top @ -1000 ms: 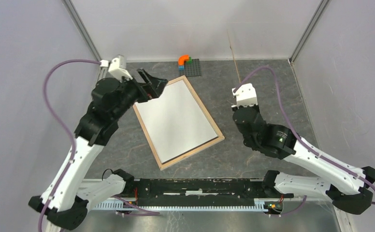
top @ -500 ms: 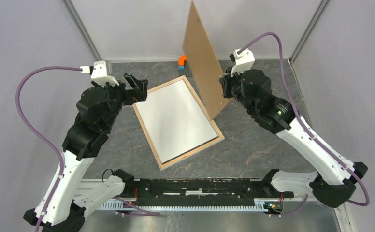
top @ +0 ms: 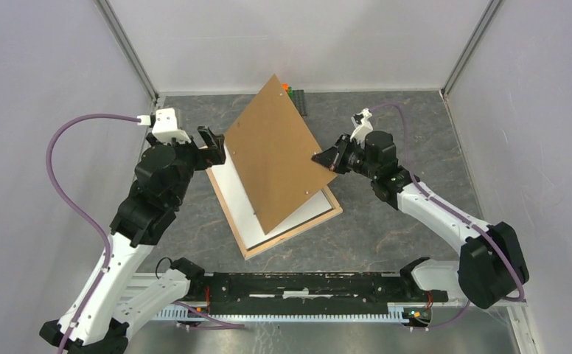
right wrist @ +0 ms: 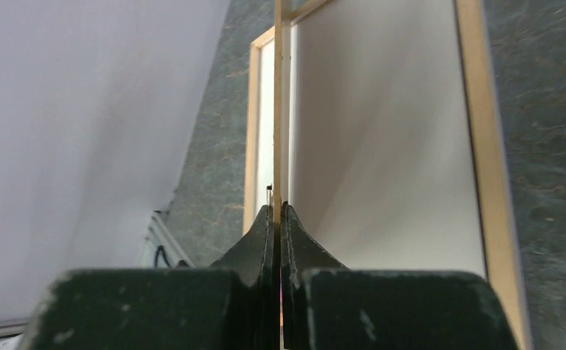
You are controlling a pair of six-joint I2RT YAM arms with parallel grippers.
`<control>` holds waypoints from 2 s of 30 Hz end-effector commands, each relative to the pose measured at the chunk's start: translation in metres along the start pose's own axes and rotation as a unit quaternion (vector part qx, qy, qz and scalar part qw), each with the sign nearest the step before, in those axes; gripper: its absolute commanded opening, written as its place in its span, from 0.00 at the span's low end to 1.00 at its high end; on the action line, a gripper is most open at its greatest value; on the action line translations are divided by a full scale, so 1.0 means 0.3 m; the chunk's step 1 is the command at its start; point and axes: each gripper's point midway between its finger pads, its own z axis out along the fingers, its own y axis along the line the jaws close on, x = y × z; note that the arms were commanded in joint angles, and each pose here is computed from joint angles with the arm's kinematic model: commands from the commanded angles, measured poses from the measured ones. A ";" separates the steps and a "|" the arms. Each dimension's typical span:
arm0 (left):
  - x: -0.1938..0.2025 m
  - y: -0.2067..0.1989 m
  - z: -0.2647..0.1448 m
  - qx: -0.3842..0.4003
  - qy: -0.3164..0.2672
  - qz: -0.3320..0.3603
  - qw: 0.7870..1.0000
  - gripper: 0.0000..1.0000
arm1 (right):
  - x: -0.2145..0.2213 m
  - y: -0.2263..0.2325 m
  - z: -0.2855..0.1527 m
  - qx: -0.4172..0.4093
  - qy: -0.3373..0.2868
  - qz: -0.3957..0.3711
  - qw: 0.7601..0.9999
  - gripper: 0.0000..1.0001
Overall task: Put the photo into the frame
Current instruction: Place the photo frame item in the photo frame.
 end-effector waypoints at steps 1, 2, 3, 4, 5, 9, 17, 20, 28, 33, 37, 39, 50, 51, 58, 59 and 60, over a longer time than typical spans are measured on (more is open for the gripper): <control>-0.023 0.006 0.028 -0.009 -0.023 0.016 1.000 1.00 | -0.095 0.208 -0.036 -0.174 -0.052 0.051 0.982 0.00; -0.014 0.005 0.034 -0.009 -0.019 0.017 1.000 1.00 | -0.085 0.196 -0.032 -0.175 -0.048 0.059 0.982 0.00; -0.005 0.003 0.040 -0.009 -0.016 0.019 1.000 1.00 | -0.076 0.183 -0.027 -0.172 -0.046 0.062 0.982 0.00; 0.004 0.002 0.045 -0.008 -0.012 0.021 1.000 1.00 | -0.072 0.174 -0.024 -0.170 -0.046 0.062 0.982 0.00; 0.012 -0.001 0.049 -0.007 -0.009 0.021 1.000 1.00 | -0.067 0.169 -0.022 -0.168 -0.045 0.061 0.983 0.00; 0.043 -0.010 0.060 -0.001 0.005 0.021 1.000 1.00 | -0.051 0.144 -0.024 -0.169 -0.044 0.064 0.983 0.00; 0.100 -0.034 0.085 0.010 0.040 0.019 0.999 1.00 | 0.044 0.061 -0.031 -0.167 -0.033 0.085 0.982 0.00; 0.107 -0.038 0.091 0.011 0.044 0.019 0.999 1.00 | 0.068 0.038 -0.027 -0.163 -0.031 0.088 0.982 0.00; 0.142 -0.043 0.110 0.011 0.060 0.024 0.998 0.99 | 0.125 -0.010 -0.005 -0.163 -0.012 0.105 0.981 0.00; 0.153 -0.046 0.115 0.014 0.065 0.025 0.997 0.99 | 0.149 -0.031 0.003 -0.171 -0.015 0.103 0.980 0.00; 0.162 -0.050 0.120 0.016 0.069 0.025 0.997 0.99 | 0.163 -0.049 0.008 -0.168 -0.018 0.083 0.982 0.00; 0.168 -0.053 0.122 0.018 0.072 0.026 0.997 0.99 | 0.171 -0.053 0.008 -0.169 -0.016 0.075 0.983 0.00; 0.184 -0.066 0.127 0.026 0.080 0.021 0.996 0.99 | 0.165 -0.064 0.036 -0.185 -0.024 0.069 0.980 0.00; 0.186 -0.067 0.127 0.027 0.080 0.021 0.996 0.99 | 0.162 -0.071 0.043 -0.179 -0.021 0.071 0.981 0.00; 0.193 -0.070 0.130 0.029 0.084 0.022 0.996 0.99 | 0.116 -0.111 0.054 -0.153 -0.026 0.072 0.985 0.00; 0.195 -0.073 0.130 0.031 0.085 0.022 0.996 0.99 | 0.113 -0.112 0.057 -0.152 -0.025 0.070 0.986 0.00; 0.197 -0.075 0.131 0.032 0.086 0.022 0.995 0.99 | 0.114 -0.111 0.061 -0.153 -0.022 0.070 0.985 0.00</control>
